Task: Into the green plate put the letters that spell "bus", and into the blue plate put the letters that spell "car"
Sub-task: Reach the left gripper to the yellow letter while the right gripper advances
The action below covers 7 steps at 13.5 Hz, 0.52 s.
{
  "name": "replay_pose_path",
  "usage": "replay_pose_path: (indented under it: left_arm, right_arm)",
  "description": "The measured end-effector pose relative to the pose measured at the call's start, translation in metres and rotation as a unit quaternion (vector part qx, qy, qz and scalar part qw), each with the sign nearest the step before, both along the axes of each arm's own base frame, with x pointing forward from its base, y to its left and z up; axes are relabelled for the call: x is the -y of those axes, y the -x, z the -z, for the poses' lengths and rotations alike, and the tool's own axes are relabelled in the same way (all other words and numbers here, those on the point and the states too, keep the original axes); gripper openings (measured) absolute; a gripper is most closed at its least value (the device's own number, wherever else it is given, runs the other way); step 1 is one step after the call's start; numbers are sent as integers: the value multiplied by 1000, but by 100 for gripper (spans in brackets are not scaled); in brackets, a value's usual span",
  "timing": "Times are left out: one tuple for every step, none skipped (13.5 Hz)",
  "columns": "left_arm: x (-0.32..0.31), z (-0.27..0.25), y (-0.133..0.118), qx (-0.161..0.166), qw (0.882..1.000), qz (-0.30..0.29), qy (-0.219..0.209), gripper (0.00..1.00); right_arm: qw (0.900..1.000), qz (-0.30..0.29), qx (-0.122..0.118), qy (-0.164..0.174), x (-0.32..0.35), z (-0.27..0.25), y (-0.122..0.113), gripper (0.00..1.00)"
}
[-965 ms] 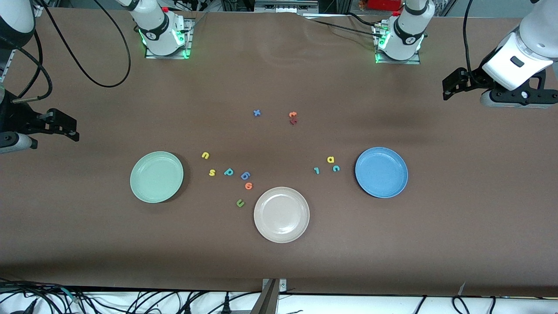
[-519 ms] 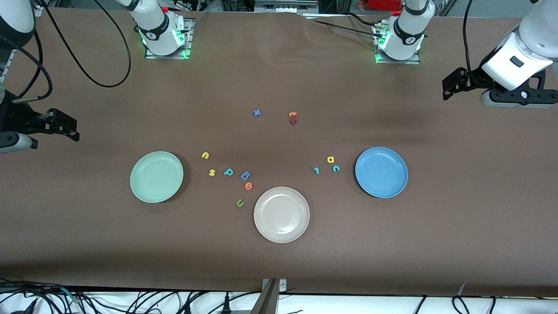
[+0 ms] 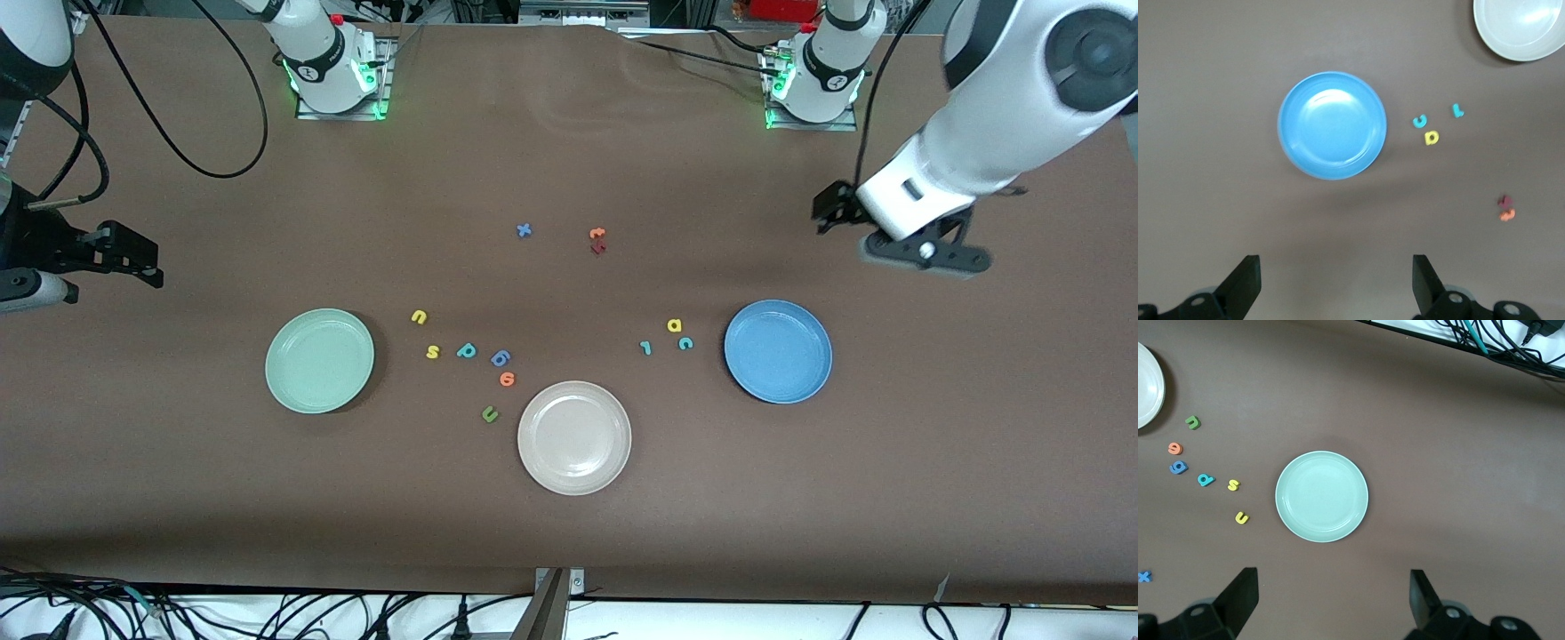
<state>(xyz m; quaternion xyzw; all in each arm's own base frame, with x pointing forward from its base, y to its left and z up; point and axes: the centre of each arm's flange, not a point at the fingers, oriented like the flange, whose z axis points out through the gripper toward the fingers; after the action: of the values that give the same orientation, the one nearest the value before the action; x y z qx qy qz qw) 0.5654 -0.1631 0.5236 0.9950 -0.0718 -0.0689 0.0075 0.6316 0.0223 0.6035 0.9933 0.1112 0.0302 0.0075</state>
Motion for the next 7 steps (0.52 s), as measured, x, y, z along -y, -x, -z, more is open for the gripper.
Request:
replay_pose_path:
  left_arm:
    - [12,19,-7,-3,1000,-5,2,100]
    - [24,37,-14,-4,1000,-13,4,100]
    - [35,53,-20,-2,1000,-22,7,100]
    - [47,70,-25,1,999,-34,10,100]
    - [59,86,-29,2,999,-44,13,100]
    - [71,102,-31,2,999,-52,15,100]
    - [84,119,-33,2,998,-59,18,100]
  right_arm:
    - [1000,0,0,0,0,0,0,100]
    - [1000,-1,-1,0,-1,0,0,100]
    - [1000,-1,-1,0,-1,1,0,100]
    - [1000,-1,-2,0,-2,1,0,100]
    - [1000,-2,-3,0,-2,2,0,100]
    - [1000,-2,-4,0,-3,3,-1,100]
    - [1000,-3,-5,0,-4,5,-1,100]
